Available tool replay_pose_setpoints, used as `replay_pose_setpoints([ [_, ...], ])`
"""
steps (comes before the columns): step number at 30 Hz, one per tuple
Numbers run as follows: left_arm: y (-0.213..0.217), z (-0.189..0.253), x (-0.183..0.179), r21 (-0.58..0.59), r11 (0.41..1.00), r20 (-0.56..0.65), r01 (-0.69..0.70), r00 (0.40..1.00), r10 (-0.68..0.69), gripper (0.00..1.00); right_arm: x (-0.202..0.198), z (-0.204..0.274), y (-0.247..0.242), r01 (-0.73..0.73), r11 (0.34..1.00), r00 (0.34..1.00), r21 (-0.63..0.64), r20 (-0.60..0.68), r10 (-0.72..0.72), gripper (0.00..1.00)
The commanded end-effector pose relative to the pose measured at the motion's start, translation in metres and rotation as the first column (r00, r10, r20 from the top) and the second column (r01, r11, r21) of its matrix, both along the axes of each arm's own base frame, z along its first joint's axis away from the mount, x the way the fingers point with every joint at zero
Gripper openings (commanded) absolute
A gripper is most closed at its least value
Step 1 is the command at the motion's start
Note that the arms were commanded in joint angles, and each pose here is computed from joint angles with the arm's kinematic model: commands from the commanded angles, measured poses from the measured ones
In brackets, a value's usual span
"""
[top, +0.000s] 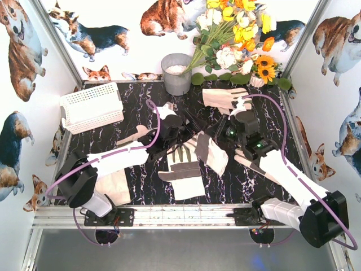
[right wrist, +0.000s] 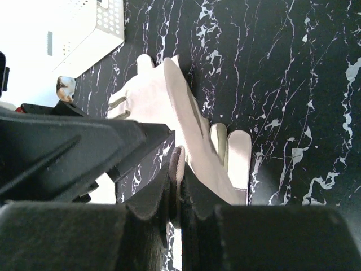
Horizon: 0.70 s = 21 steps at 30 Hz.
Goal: Put the gloves into the storage basket
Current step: Adjust the glove at the center of the board, then pair the glove with the glove.
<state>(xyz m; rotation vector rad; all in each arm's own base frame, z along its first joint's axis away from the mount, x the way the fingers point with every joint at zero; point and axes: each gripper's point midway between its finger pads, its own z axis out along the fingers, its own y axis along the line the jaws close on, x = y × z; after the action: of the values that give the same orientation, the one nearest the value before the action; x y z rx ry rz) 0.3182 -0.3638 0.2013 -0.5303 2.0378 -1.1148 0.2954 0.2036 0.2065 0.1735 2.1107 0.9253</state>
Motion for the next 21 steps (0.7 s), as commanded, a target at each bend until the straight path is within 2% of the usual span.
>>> replay_pose_setpoints([
  [1, 0.004, 0.009, 0.013, -0.115, 0.986, -0.055, -0.122, 0.992, 0.117, 0.78, 0.003, 0.028, 0.004, -0.027, 0.999, 0.989, 0.028, 0.144, 0.023, 0.0],
  [7, -0.002, -0.007, 0.013, -0.127, 0.982, -0.127, -0.138, 0.984, 0.122, 0.69, -0.001, 0.025, 0.005, -0.045, 0.999, 0.985, 0.02, 0.169, 0.041, 0.0],
  [13, -0.016, -0.019, 0.005, -0.096, 0.993, -0.175, -0.066, 0.983, 0.049, 0.69, -0.001, 0.028, 0.005, -0.078, 0.996, 0.964, -0.038, 0.251, 0.085, 0.0],
  [21, -0.026, -0.022, 0.003, -0.122, 0.992, -0.195, -0.032, 0.981, 0.008, 0.68, -0.006, 0.027, 0.017, -0.186, 0.979, 0.923, -0.084, 0.326, 0.203, 0.0],
])
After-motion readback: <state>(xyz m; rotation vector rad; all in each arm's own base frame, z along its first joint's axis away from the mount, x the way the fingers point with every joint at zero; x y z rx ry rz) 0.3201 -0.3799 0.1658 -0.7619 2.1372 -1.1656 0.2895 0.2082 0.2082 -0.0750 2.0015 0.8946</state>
